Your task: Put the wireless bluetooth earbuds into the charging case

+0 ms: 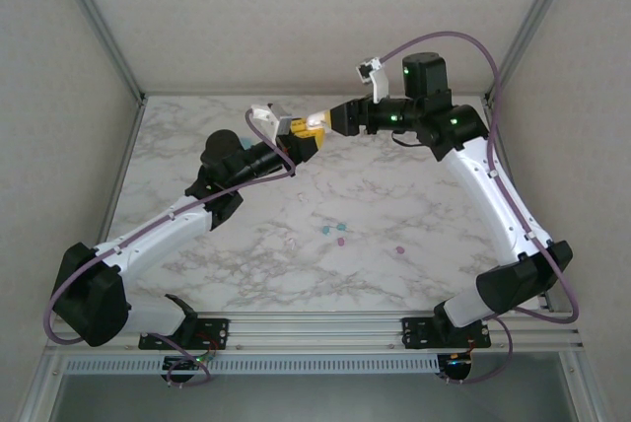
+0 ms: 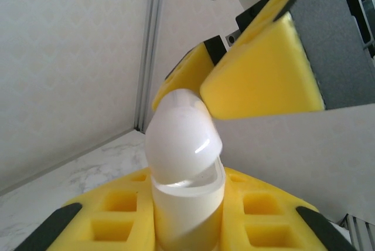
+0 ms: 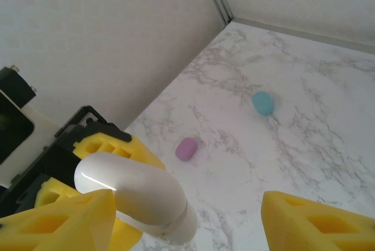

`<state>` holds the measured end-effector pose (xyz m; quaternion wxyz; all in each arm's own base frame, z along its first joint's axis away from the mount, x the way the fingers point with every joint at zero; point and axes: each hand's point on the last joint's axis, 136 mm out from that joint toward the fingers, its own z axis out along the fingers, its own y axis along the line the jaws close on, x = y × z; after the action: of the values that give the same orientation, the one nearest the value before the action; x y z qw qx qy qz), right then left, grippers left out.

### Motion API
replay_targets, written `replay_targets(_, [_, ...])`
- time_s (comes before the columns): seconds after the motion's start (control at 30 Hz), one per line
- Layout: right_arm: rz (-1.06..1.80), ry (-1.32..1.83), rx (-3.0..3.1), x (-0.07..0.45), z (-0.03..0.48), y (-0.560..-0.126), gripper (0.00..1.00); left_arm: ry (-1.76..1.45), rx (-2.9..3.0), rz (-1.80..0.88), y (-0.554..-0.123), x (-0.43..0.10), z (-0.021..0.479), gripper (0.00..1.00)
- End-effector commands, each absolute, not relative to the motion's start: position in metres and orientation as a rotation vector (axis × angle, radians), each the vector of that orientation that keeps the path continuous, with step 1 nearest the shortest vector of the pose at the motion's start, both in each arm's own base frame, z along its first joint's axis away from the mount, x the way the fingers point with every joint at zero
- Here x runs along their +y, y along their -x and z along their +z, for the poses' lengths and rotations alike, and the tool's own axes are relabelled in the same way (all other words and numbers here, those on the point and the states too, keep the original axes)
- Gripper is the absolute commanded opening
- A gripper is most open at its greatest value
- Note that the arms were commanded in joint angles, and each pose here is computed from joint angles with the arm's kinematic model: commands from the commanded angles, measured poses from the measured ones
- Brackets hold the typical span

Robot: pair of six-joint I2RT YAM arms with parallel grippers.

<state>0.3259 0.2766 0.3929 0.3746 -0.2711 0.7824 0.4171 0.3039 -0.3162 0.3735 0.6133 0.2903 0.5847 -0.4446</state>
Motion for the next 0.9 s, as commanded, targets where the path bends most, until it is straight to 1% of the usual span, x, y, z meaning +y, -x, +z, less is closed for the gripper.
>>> replay_targets(0.0, [1.044,0.661,1.971,0.279,0.402,-0.340,0.67,-0.714,1.235,-1.054,-0.284,-0.314,0.406,0.11])
replay_targets(0.47, [1.044,0.636,1.885,0.276,0.431,-0.340,0.72,-0.692,1.274,-1.009,-0.290,-0.310,0.393,0.11])
replay_targets(0.73, [1.016,0.618,1.875,0.274,0.436,-0.345,0.72,-0.693,1.270,-1.005,-0.288,-0.308,0.395,0.11])
replay_targets(0.87, [1.089,0.686,1.845,0.282,0.439,-0.335,0.72,-0.688,1.278,-1.003,-0.290,-0.308,0.394,0.11])
